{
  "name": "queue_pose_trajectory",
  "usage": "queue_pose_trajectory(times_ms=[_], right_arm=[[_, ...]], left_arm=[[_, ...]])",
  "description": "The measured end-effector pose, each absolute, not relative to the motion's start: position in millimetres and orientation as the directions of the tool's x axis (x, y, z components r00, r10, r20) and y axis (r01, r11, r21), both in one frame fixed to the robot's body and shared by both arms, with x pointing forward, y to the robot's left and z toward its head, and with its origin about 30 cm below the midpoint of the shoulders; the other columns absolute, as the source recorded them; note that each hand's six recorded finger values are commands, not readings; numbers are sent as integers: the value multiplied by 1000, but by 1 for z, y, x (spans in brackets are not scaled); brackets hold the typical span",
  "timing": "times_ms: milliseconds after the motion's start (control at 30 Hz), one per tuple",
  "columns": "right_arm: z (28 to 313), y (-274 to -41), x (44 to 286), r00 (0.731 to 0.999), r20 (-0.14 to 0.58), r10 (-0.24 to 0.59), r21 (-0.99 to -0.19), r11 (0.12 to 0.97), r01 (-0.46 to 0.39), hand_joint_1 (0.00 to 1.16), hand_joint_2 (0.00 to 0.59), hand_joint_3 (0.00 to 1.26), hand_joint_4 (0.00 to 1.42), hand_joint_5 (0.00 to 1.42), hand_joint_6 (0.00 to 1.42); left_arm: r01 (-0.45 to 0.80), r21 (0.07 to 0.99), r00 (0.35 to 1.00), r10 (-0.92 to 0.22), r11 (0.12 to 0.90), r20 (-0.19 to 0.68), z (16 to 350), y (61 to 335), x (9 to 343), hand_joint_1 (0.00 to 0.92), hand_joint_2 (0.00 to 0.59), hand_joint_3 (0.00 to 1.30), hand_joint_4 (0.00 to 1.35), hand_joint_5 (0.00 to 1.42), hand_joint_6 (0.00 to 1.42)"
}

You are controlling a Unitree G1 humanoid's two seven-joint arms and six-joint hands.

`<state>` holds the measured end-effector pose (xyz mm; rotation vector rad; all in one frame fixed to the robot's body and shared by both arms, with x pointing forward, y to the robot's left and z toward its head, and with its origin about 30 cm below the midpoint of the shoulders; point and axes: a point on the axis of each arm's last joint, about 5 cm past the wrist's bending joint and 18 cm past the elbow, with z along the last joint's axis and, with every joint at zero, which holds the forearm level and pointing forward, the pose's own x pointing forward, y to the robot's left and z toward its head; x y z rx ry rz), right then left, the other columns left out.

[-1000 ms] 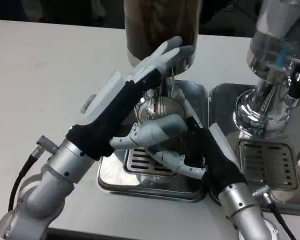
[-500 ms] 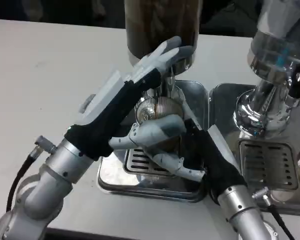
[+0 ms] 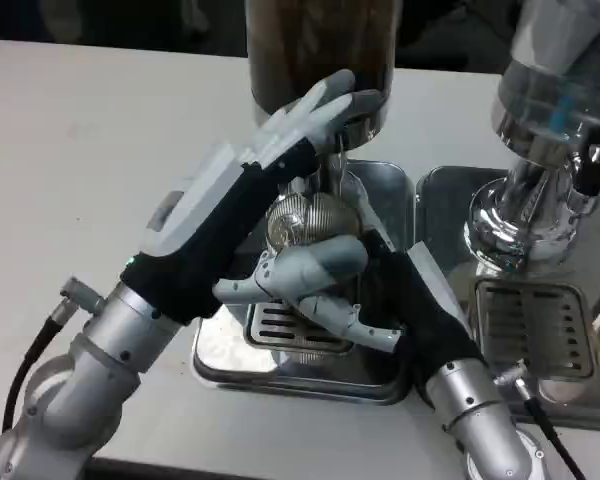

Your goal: Grasp the cup under the faucet to collect the drink, then remove the cup.

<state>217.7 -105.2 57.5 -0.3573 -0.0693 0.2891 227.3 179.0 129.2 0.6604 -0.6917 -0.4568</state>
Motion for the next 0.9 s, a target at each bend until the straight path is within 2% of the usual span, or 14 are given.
queue_pose_trajectory(times_ms=[100,200,267,533,900], right_arm=[[58,-105,218,957,17,291,-356,896,-266,665,209,0,0,0,0],[58,-105,217,959,19,283,-359,897,-257,665,209,0,0,0,0],[57,-106,215,960,17,278,-361,897,-254,665,209,0,0,0,0],[56,-106,213,963,13,269,-365,898,-246,672,206,0,0,0,0],[58,-103,218,962,5,274,-368,895,-253,684,204,0,0,0,0]], left_arm=[[84,697,678,-554,712,484,133,184,220,0,132,57,0,0,0],[-44,628,645,-458,777,612,142,193,208,0,133,56,0,0,0],[-92,598,655,-404,797,639,142,201,202,0,133,58,0,0,0],[-190,563,785,-220,804,579,119,232,172,0,141,104,0,5,0],[-217,634,911,-80,743,405,77,251,133,0,143,113,0,9,0]])
